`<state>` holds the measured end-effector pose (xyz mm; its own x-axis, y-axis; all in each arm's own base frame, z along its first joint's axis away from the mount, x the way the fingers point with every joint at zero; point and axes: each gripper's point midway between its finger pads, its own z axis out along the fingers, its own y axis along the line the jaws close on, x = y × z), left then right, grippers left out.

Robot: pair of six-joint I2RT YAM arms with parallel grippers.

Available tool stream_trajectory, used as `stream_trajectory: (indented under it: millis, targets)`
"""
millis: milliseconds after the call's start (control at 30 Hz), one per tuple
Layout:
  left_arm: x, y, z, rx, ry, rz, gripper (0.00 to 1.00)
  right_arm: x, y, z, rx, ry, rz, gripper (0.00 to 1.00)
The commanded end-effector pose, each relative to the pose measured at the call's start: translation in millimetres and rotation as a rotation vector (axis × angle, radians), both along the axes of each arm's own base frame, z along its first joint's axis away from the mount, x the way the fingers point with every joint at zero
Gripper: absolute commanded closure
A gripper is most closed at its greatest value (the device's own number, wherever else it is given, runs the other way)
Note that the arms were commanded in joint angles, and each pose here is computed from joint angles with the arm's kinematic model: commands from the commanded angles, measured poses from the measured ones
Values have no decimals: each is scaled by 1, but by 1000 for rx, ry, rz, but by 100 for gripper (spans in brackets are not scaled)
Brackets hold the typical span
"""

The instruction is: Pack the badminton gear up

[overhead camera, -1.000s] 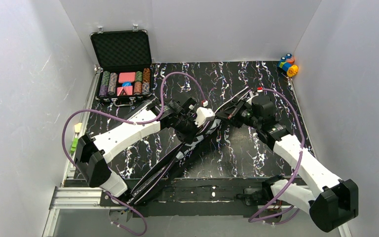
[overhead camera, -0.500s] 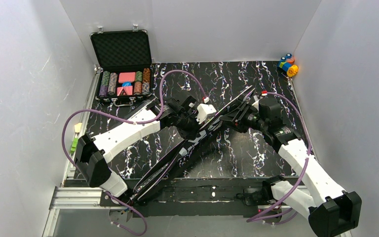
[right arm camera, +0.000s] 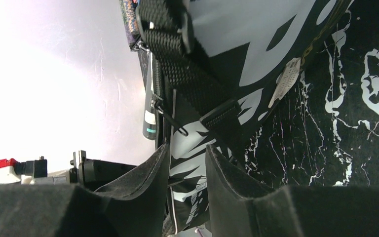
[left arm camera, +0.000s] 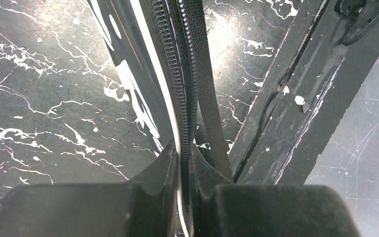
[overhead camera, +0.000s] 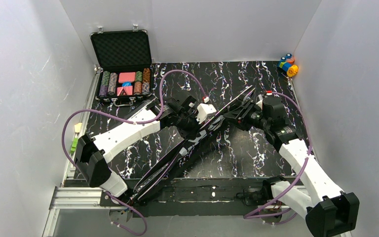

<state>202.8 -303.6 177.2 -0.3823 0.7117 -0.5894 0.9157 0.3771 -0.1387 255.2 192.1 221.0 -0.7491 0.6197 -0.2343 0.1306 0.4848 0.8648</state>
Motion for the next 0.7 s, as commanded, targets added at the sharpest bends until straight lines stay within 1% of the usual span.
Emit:
stream_trajectory:
  millis: [0,300,433,567,667]
  targets:
    - [7,-15,34,-108,-69,-19,100,14,-2,16,19,-75,-12,61]
    - [6,-14,34,-107,-66,-19,100,25,-3,21,38,-99,-25,69]
    - [6,-14,34,-107,-67,-18,100,24,-5,21,39,-104,-30,77]
    - [6,-14,33,-107,-64,-18,100,22,-5,22,42,-107,-26,84]
    - [6,-14,33,-105,-64,-17,100,20,-5,24,45,-113,-22,92]
